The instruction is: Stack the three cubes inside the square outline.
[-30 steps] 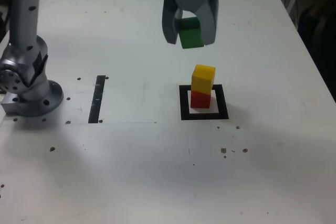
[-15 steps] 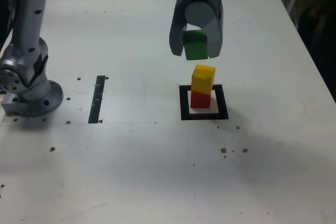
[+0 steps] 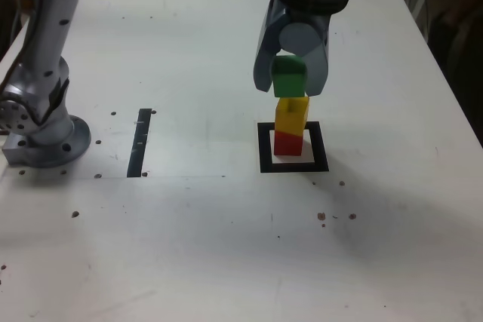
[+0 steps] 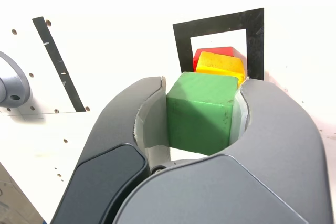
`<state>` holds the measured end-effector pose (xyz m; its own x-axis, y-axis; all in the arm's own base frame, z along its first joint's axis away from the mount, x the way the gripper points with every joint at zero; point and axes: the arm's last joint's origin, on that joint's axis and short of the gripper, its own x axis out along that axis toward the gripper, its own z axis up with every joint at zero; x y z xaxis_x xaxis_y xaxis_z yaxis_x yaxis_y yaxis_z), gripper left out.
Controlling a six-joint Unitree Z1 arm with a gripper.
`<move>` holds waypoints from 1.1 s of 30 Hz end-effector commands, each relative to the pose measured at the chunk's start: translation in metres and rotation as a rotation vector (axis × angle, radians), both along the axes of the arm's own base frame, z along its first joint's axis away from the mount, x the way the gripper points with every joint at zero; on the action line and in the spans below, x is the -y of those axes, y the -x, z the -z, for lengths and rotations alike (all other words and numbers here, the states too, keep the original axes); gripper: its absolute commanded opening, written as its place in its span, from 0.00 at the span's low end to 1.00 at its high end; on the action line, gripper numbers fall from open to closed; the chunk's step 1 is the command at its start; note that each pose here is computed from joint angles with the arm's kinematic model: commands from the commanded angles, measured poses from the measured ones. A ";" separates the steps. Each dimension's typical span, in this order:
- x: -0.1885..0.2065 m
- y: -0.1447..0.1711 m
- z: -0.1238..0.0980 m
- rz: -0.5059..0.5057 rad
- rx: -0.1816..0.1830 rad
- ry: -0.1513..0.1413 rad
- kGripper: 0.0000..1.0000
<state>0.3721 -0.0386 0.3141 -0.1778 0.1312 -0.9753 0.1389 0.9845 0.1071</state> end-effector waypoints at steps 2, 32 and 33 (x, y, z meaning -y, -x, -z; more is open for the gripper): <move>0.001 -0.003 0.005 0.000 -0.016 -0.008 0.13; 0.002 0.001 0.004 -0.009 -0.027 -0.033 0.99; 0.003 0.005 0.001 -0.008 -0.021 -0.033 0.99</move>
<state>0.3731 -0.0406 0.3077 -0.1973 0.1588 -0.9674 0.1321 0.9821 0.1343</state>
